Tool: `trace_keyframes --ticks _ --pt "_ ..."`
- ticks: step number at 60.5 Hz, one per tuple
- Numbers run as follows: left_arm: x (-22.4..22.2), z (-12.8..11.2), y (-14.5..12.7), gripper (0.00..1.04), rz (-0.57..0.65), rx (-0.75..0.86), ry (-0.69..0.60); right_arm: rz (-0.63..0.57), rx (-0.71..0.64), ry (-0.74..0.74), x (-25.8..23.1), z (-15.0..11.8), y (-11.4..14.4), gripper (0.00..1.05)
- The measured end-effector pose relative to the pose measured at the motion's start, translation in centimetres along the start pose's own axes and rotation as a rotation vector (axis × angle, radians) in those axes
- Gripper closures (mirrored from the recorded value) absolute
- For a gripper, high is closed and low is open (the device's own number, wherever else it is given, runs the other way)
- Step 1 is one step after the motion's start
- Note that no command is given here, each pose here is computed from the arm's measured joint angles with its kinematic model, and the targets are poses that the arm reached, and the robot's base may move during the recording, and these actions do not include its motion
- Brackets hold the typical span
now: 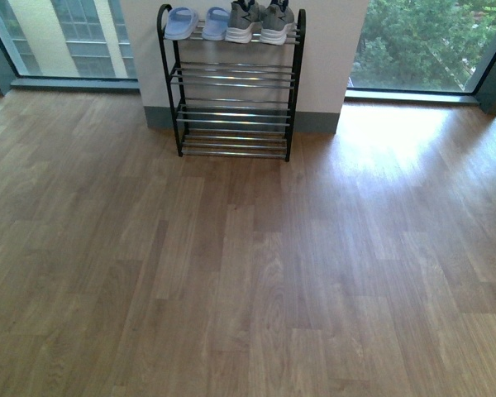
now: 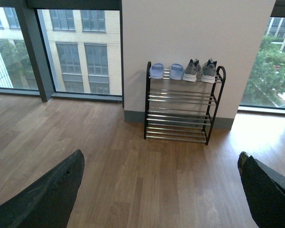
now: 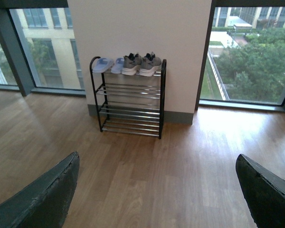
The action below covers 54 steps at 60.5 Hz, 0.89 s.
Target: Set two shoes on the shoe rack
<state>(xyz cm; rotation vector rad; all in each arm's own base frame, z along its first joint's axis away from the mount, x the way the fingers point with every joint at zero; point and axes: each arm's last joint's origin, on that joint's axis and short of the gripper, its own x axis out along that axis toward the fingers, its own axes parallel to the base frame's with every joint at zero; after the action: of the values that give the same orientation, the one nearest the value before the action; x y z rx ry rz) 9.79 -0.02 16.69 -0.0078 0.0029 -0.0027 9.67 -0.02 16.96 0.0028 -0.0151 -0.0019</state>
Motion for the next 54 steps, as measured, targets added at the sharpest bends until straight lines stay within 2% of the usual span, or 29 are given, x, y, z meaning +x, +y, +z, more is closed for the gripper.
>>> trace_keyframes --ticks 54 --pt "0.0 0.0 0.0 0.09 0.0 0.0 0.0 0.0 0.0 0.0 0.0 0.0 0.0 0.09"
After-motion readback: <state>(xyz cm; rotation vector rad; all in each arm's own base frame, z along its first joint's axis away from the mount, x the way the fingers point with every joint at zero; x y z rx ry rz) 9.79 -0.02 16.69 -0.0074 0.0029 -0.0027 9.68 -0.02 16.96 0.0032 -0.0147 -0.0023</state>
